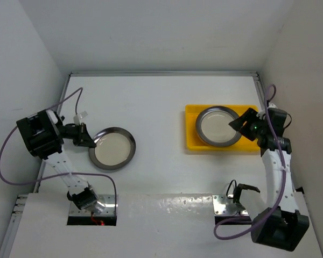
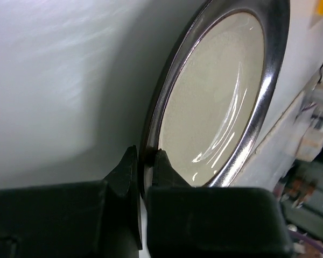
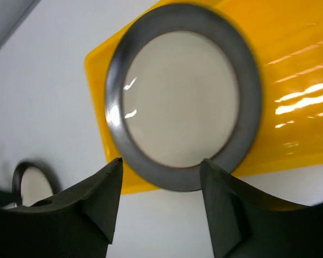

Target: Place the plates into the plastic bin on the countertop

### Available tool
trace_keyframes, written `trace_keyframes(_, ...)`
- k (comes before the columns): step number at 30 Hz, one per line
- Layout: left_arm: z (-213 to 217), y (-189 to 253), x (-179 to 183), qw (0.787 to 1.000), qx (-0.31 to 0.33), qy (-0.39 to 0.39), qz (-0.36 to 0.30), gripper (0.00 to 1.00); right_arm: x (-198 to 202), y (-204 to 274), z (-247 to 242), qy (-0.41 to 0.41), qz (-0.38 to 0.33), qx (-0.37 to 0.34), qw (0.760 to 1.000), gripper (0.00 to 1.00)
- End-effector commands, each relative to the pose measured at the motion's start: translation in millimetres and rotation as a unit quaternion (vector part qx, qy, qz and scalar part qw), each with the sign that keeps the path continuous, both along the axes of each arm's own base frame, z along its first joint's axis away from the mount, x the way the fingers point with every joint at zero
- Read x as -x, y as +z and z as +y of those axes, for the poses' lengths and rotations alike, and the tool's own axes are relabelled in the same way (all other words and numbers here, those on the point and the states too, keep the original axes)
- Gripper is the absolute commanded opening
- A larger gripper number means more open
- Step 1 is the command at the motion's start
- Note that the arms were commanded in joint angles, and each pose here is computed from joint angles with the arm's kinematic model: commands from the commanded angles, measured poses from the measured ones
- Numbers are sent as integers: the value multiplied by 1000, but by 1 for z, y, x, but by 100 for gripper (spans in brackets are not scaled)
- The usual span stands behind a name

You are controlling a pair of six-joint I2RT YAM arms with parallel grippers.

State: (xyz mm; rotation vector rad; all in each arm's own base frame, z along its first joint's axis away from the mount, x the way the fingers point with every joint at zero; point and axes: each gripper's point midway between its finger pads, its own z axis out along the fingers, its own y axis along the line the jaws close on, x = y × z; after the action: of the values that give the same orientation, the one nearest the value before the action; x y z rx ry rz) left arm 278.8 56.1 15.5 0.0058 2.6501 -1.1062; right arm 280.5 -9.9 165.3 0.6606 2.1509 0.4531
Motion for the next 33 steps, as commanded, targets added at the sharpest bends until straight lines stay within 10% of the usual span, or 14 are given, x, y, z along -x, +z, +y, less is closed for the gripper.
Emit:
trace_keyframes(1,-15,27,-39,988,-53,-87,-119,0,-10,31,51,134,-70,4,989,54)
trace_keyframes(20,-217,194,-91,877,-127,-304,-349,0,-91,9,320,549,-148,33,822,60)
trace_keyframes(33,-245,197,-93,869,-103,-328,-355,0,-104,-53,365,565,-140,-35,813,46)
